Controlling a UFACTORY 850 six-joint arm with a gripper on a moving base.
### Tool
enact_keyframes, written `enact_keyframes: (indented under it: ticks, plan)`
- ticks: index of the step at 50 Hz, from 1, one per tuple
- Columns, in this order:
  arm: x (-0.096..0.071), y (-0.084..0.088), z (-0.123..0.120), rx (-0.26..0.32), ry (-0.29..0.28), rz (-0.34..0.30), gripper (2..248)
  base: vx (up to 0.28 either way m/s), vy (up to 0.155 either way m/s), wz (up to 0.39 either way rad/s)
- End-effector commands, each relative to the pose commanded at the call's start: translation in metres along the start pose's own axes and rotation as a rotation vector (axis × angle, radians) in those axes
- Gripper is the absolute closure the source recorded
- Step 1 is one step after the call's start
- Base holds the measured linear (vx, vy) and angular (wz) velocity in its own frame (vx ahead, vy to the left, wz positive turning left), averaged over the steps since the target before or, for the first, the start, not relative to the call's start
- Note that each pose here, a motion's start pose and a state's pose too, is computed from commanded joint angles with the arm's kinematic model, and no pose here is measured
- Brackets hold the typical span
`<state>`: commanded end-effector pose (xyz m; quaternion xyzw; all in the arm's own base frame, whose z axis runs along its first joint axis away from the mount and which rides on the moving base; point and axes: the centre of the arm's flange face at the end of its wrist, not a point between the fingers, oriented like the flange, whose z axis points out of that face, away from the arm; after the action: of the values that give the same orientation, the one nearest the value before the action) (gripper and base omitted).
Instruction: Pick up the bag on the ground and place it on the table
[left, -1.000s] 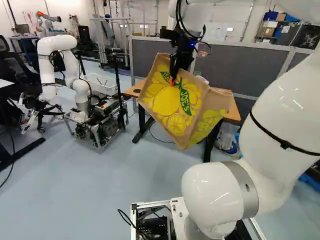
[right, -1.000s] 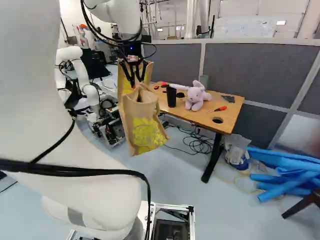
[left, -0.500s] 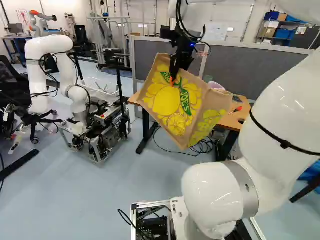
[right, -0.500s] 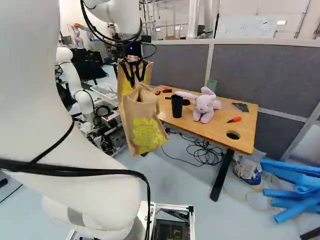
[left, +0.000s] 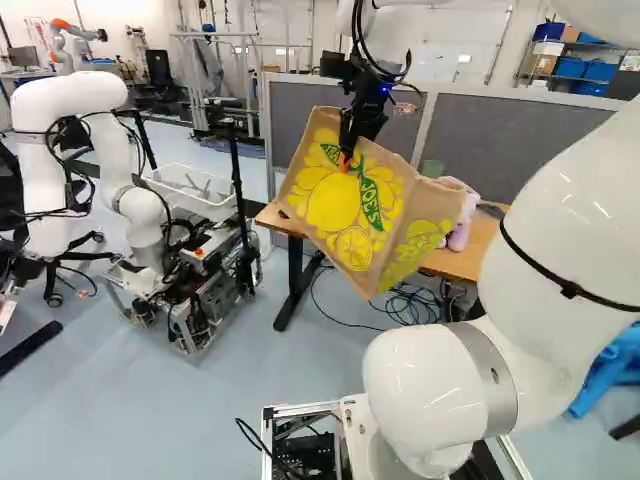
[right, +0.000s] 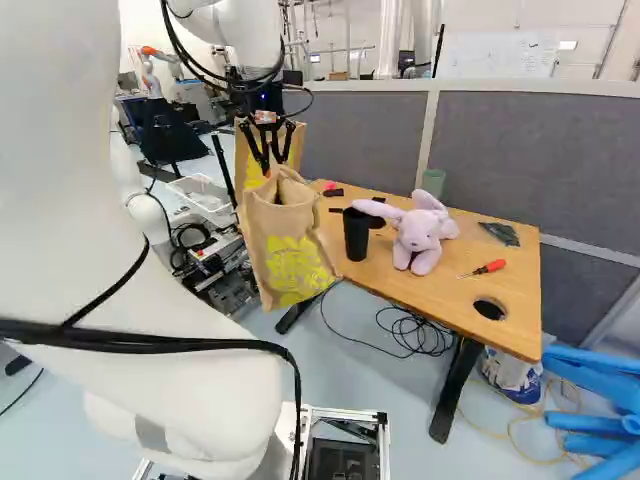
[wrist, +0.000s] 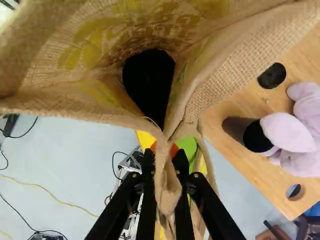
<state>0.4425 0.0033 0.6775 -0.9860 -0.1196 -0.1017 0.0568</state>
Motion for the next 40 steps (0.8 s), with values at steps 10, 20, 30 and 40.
enact_keyframes:
  ticks: [10, 20, 30, 40]
  plan:
    - [0.0000, 0.0000, 0.0000, 0.000, 0.000, 0.000, 215, 0.267, 0.008, -0.014]
    - [0.0000, 0.0000, 0.0000, 0.000, 0.000, 0.000, 215, 0.256, 0.054, -0.029]
    - [0.0000, 0.0000, 0.0000, 0.000, 0.000, 0.000, 215, 0.234, 0.087, -0.048]
    - [0.0000, 0.0000, 0.0000, 0.000, 0.000, 0.000, 215, 0.183, 0.084, -0.032]
